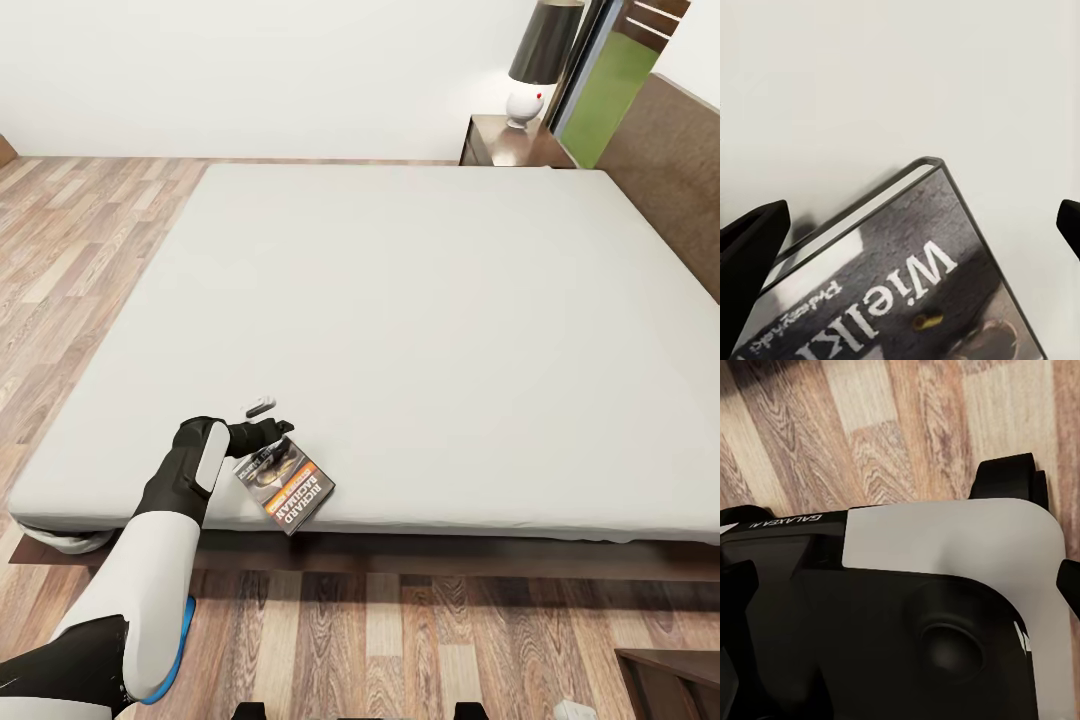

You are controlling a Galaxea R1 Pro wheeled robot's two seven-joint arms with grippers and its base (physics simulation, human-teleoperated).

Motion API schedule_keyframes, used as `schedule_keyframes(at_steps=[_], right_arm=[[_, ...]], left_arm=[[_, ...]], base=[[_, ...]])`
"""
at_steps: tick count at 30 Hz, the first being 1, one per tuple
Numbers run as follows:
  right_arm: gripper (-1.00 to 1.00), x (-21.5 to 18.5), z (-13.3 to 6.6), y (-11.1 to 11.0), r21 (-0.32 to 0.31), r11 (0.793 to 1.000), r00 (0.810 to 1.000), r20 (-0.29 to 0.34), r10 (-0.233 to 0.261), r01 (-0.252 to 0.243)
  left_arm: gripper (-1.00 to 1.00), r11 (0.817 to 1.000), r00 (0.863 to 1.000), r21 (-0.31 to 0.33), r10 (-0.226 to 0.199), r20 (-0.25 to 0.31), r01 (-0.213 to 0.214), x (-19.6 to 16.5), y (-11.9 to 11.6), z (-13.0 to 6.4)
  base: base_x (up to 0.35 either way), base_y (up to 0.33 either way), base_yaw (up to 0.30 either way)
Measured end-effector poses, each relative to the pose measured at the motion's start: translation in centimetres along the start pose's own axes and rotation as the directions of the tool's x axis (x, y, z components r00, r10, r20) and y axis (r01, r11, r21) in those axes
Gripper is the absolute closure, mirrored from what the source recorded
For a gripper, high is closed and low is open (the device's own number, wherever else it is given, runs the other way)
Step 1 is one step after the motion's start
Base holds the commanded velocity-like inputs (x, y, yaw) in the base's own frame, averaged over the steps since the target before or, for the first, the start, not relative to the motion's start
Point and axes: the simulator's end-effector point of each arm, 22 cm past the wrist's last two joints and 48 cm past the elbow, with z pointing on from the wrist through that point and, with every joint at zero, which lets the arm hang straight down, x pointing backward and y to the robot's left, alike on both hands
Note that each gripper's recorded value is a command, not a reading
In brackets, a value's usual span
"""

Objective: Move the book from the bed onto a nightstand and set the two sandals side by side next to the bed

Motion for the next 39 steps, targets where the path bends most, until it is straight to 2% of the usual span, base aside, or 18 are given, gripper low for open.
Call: schedule_keyframes(at_steps=[9,26,39], right_arm=[[-1.00,0.0,0.0,0.0,0.000,1.000,1.000,-0.001,-0.001,0.001],[-1.00,0.0,0.0,0.0,0.000,1.000,1.000,0.000,0.000,0.000],[-1.00,0.1,-2.1,1.0,-0.001,1.000,1.000,-0.001,0.000,0.000]], left_arm=[[-1.00,1.000,1.000,0.000,0.000,0.000,0.000,0.0,0.0,0.0],[-1.00,1.000,1.000,-0.002,0.001,0.000,-0.001,0.0,0.0,0.0],[-1.00,1.000,1.000,-0.013,0.007,-0.004,-0.007,-0.6,-0.5,-2.0]], base=[[-0.123,0.000,0.000],[-0.005,0.000,0.000],[0.000,0.000,0.000]])
